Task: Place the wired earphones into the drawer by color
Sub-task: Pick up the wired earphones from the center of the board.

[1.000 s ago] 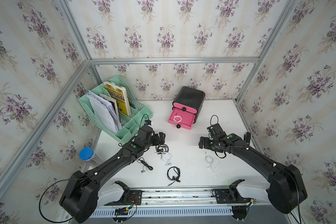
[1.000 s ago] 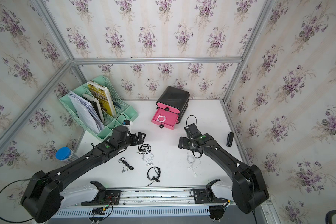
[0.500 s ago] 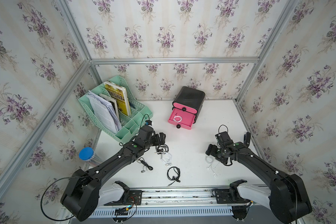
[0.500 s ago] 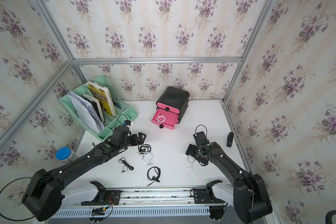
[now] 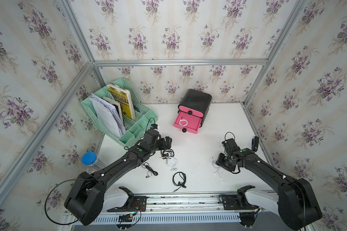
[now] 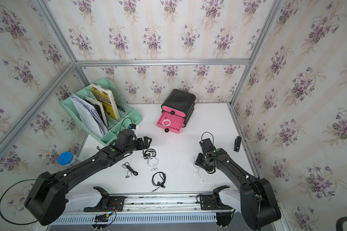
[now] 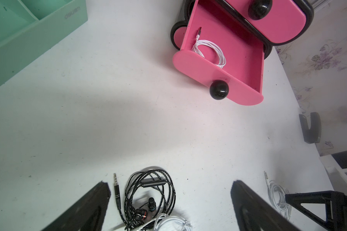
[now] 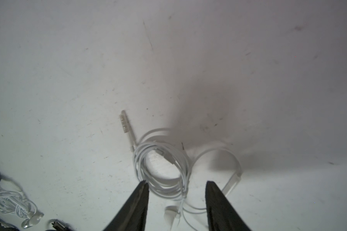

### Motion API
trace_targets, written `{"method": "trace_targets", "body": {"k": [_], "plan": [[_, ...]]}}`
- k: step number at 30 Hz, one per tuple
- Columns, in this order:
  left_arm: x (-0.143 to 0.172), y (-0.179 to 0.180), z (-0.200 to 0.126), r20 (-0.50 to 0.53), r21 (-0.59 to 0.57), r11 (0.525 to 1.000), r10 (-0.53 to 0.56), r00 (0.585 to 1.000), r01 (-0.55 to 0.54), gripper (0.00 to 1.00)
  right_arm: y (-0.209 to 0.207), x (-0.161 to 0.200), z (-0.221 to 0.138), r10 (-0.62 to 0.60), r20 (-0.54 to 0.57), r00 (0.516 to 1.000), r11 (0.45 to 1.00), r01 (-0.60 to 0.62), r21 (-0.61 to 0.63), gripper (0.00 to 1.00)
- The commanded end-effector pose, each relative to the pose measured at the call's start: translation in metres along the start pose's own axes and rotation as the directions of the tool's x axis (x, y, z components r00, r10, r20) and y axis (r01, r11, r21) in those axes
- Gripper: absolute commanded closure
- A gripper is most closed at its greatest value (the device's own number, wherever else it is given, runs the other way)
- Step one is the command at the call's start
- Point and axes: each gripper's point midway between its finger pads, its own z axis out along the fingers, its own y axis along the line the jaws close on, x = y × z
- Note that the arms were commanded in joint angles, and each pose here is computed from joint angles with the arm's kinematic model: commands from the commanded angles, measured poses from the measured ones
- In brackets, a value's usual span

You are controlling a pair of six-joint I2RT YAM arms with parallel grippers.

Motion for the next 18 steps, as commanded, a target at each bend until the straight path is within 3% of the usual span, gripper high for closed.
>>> {"method": "trace_targets", "body": {"k": [1, 5, 14, 18], "plan": [[-0.005, 0.000, -0.002, 0.023, 0.000, 1.000, 0.002, 1.000, -0.002, 0.01, -0.002, 0.003, 0.002, -0.010, -0.011, 1.000, 1.000, 0.010, 0.000, 0.55], [-0.003, 0.001, -0.002, 0.022, -0.002, 1.000, 0.003, 1.000, -0.003, 0.01, -0.006, 0.007, 0.007, -0.011, -0.022, 1.000, 1.000, 0.011, 0.011, 0.57], [-0.003, 0.002, -0.003, 0.024, -0.004, 1.000, 0.002, 1.000, -0.002, 0.01, -0.009, 0.011, 0.016, -0.018, -0.040, 0.999, 1.000, 0.019, 0.019, 0.74], [-0.003, 0.002, -0.003, 0.024, -0.004, 1.000, 0.002, 1.000, -0.002, 0.01, -0.010, 0.010, 0.016, -0.020, -0.037, 0.999, 1.000, 0.021, 0.020, 0.87]]}}
